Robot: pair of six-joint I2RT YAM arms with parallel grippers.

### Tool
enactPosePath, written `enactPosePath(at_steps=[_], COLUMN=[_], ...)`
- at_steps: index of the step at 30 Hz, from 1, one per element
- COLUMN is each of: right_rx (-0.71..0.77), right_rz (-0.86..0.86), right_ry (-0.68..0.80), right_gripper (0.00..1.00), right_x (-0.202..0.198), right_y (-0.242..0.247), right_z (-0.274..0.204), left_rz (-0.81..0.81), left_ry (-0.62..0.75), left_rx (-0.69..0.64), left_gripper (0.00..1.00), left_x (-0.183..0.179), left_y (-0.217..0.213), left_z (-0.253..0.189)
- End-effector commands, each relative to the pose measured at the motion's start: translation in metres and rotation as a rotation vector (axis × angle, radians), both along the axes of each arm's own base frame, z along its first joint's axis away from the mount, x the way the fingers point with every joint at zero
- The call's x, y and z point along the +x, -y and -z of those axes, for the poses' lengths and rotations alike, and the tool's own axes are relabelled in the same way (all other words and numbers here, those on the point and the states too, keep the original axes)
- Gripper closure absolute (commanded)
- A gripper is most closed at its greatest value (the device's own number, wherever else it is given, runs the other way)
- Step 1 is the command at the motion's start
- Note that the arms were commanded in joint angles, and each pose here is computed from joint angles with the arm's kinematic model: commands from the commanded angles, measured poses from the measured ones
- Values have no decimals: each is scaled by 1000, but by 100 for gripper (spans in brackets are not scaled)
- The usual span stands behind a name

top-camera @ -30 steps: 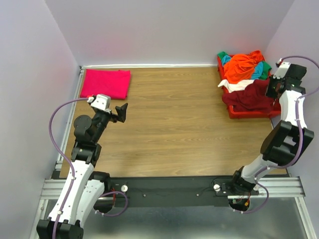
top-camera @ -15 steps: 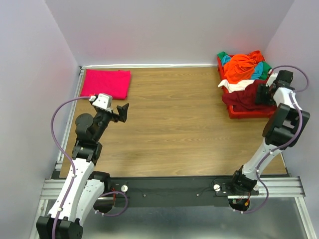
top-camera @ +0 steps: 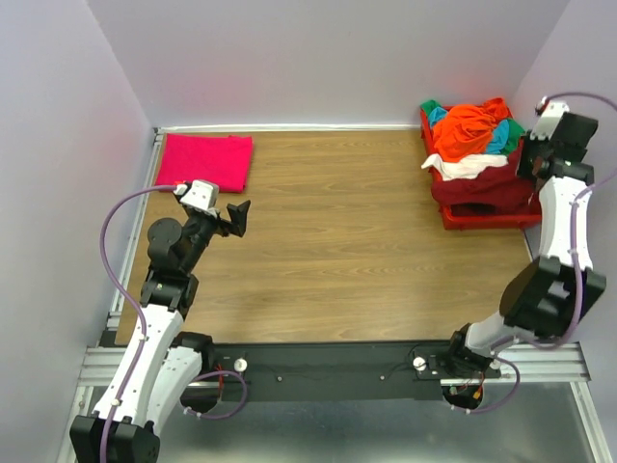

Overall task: Fold and stack the t-shirts
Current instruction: Grab the tshirt from the pile

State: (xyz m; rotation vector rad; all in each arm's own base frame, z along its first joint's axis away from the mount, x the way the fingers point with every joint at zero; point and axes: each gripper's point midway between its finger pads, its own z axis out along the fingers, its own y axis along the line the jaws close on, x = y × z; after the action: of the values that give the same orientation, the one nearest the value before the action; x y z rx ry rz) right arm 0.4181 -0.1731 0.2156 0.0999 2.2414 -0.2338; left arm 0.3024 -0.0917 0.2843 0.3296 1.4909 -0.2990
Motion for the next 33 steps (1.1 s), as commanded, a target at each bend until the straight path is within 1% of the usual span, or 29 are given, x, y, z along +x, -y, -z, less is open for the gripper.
enactPosePath(at_steps=[1,3,4,6,7,8,10,11,12,13,14,16,17,18,19,20,21,22,23,24,26,27,28,30,33], right_rx=[-56,-43,-30,6,50,48,116,132,204,233,228,294,323,308,345,346,413,425,411,493,469,534,516,554,647], right_rz=[-147,-222,-304,-416,-559,-634,-773,-917,-966,-1050,-1096,-1177,-1194,-1213,-1223,-1257,-1269,-1294,-1327,-1316,-1365,-1359,-1383,-1397,-1382], right_ry=[232,289,367,454,511,574,640,702,718,736,775,756,755,772,765,777,754,756,789,754,821,801,842,847,805], right_gripper=[99,99,99,99,99,99,99,99,99,99,99,99,99,99,99,99,99,99,99,99,99,99,99,99,99], right_x=[-2,-6,-9,-17,-29,-41,-61,-82,-94,-108,-118,-135,-140,-142,-147,-152,-156,-161,-166,-166,-174,-176,-174,-173,-157], right_y=[-48,-74,-94,-121,-150,-165,-196,-220,-234,-247,-256,-270,-277,-280,-284,-288,-294,-299,-304,-306,-311,-313,-314,-318,-327], right_z=[-114,-148,-184,-221,-241,-267,-292,-310,-318,-324,-336,-348,-352,-356,-360,-366,-369,-373,-382,-384,-400,-403,-409,-412,-401], left_rz=[18,20,21,21,21,20,13,13,10,10,7,7,9,9,12,13,13,13,13,10,13,11,16,23,30], left_ry=[7,8,7,14,17,21,23,26,27,26,27,27,30,30,33,33,36,35,39,38,44,45,50,65,83], left_rx=[10,10,10,12,12,14,15,16,16,16,15,15,15,15,15,15,14,14,14,14,13,13,12,36,37], left_gripper=[2,2,2,2,2,2,2,2,2,2,2,2,2,2,2,2,2,2,2,2,2,2,2,2,2], left_x=[-1,-1,-2,-3,-3,-4,-4,-4,-4,-4,-4,-4,-4,-4,-4,-4,-5,-5,-5,-5,-7,-7,-8,-9,-12], left_y=[3,4,4,3,3,3,2,2,1,1,1,1,1,1,1,2,2,2,1,1,1,1,2,2,3], left_z=[-1,-1,-1,-3,-3,-4,-4,-5,-5,-4,-5,-5,-6,-6,-6,-7,-7,-7,-8,-8,-9,-9,-10,-10,-14])
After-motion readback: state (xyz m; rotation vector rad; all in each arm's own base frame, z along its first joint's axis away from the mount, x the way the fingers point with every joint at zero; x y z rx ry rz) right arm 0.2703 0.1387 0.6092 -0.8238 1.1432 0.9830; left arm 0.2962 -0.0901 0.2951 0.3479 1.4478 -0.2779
